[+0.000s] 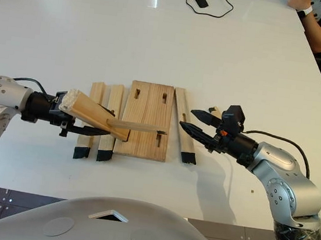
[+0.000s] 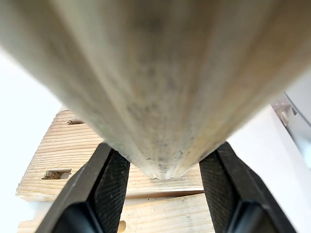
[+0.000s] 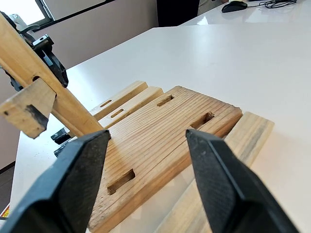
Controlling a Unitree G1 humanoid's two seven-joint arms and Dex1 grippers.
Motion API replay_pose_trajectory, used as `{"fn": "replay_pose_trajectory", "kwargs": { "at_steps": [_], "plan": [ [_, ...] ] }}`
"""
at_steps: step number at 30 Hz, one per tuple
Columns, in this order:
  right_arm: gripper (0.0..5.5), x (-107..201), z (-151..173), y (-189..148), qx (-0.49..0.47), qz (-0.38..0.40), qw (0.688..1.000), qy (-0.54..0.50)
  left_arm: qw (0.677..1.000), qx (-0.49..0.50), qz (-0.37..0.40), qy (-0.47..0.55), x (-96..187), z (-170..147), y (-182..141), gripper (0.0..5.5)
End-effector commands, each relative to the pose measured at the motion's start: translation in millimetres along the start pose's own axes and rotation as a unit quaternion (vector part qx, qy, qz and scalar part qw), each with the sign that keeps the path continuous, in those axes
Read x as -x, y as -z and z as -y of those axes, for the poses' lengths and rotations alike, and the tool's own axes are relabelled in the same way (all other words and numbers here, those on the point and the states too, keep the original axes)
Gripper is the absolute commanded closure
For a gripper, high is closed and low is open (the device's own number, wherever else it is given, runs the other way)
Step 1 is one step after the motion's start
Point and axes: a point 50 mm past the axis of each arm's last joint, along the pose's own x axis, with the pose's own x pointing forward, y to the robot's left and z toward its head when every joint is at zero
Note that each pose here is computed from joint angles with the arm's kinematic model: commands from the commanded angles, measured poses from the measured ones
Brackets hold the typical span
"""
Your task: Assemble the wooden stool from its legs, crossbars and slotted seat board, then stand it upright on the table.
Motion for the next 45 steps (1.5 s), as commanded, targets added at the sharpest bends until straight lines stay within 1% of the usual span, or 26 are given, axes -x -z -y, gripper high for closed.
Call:
{"fn": "replay_pose_trajectory", "kwargs": {
  "at_steps": [1,6,9,10,15,18,21,23,25,27,32,36,39,45],
  "plan": [
    [2.61,-3.4,-2.9,1.7,0.002,0.003,1.000,0.000,0.994,0.077,-0.081,0.008,-7.7,15.1,34.6,3.42],
    [2.61,-5.9,-6.8,5.4,-0.003,0.002,1.000,-0.003,0.987,0.127,-0.098,-0.008,-11.8,15.3,45.0,3.42],
    [2.61,-6.6,-8.2,6.8,-0.004,0.001,1.000,-0.004,0.985,0.148,-0.090,-0.029,-12.8,7.6,42.5,3.42],
    [2.61,-6.7,-8.2,7.1,-0.004,0.001,1.000,-0.003,0.984,0.147,-0.090,-0.034,-12.7,5.0,41.1,3.09],
    [2.61,-4.3,-7.5,7.4,-0.005,0.004,1.000,0.004,0.984,0.134,-0.107,-0.053,-8.5,0.1,37.0,2.37],
    [2.61,-0.8,-7.7,7.4,-0.004,0.007,1.000,0.011,0.980,0.130,-0.121,-0.090,4.7,-3.5,36.2,2.37],
    [2.61,4.9,-9.2,8.6,-0.006,0.010,1.000,0.024,0.974,0.138,-0.121,-0.134,23.0,-3.3,28.9,2.37],
    [2.61,8.6,-11.4,10.8,-0.007,0.012,0.999,0.033,0.965,0.146,-0.138,-0.170,32.9,-2.2,29.4,2.37],
    [2.61,12.8,-14.2,13.5,-0.009,0.011,0.999,0.044,0.953,0.154,-0.169,-0.197,40.9,7.6,34.5,2.37],
    [2.61,18.5,-17.2,15.4,-0.012,0.013,0.998,0.058,0.944,0.174,-0.184,-0.211,41.4,20.9,35.7,2.37],
    [2.61,28.5,-19.4,16.1,-0.011,0.018,0.996,0.089,0.933,0.204,-0.210,-0.211,30.2,42.7,36.2,2.37],
    [2.61,27.3,-18.5,16.0,-0.009,0.020,0.995,0.094,0.921,0.211,-0.230,-0.234,28.7,40.9,40.9,2.37],
    [2.61,23.9,-18.8,17.2,-0.009,0.020,0.995,0.094,0.918,0.199,-0.257,-0.229,28.5,41.6,47.1,2.37],
    [2.61,23.4,-19.6,20.8,-0.011,0.016,0.995,0.100,0.905,0.181,-0.309,-0.228,46.0,35.5,68.9,2.37]
  ]
}}
